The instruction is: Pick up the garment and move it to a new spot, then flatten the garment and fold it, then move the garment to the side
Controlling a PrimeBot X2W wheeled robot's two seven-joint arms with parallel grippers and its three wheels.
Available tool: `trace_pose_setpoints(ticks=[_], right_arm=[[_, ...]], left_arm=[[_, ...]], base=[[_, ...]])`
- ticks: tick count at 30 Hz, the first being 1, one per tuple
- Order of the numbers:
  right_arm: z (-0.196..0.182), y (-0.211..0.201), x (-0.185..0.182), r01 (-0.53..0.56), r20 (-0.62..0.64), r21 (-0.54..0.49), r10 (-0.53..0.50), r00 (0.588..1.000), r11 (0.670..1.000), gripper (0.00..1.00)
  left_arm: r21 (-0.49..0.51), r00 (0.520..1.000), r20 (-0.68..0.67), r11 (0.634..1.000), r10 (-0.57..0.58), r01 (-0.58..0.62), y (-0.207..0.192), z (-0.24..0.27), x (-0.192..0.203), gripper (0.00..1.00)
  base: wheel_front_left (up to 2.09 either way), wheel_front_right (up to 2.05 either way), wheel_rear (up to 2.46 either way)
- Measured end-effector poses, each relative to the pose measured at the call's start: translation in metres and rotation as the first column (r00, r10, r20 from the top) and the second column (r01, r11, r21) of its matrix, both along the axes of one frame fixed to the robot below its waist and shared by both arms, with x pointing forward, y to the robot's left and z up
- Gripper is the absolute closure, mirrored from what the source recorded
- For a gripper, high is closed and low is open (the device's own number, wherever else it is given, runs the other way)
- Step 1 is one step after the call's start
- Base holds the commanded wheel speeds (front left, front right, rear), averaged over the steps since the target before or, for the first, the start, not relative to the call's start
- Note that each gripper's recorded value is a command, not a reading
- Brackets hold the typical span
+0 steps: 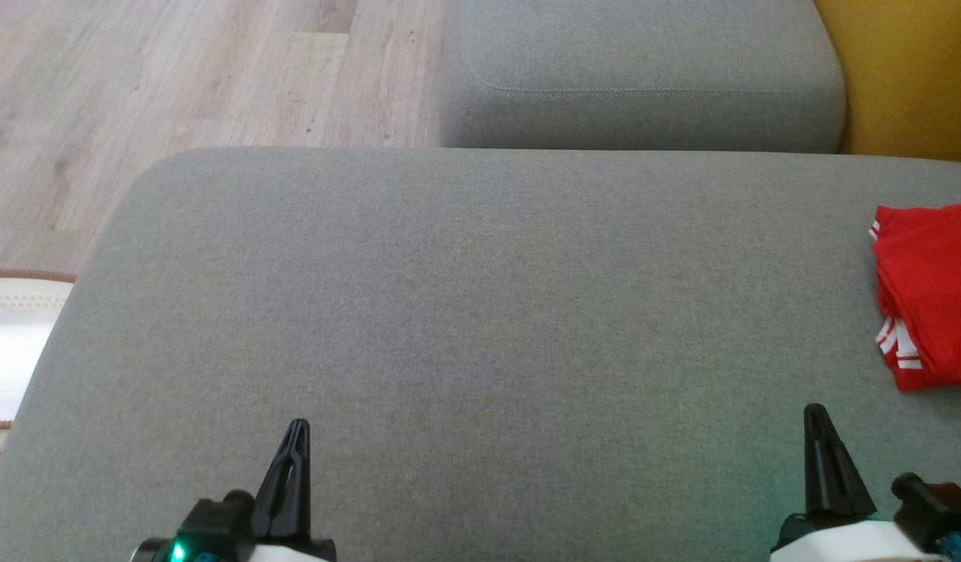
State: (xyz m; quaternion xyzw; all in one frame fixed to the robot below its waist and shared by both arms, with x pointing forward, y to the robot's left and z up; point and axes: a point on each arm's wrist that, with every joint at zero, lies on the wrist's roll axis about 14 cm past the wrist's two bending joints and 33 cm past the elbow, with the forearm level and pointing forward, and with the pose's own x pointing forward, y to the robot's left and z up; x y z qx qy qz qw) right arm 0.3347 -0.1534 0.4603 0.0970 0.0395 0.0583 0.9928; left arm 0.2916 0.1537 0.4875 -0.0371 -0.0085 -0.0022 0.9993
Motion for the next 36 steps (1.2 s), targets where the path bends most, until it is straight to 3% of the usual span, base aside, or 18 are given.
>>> trace_pose_setpoints(ticks=[17,36], right_arm=[[-0.005,-0.011,0.002,0.075,-0.061,0.177,-0.065,0.996,0.981,1.00],[-0.004,-0.023,0.009,0.151,-0.106,0.362,-0.120,0.987,0.920,1.00]], left_arm=[[-0.210,0.998,-0.063,0.977,0.006,-0.019,0.004,-0.011,0.009,1.00],[-0.414,0.993,-0.114,0.909,0.011,-0.057,0.010,-0.018,0.021,1.00]], base=[[0.00,0.00,0.00],[0.00,0.00,0.00]])
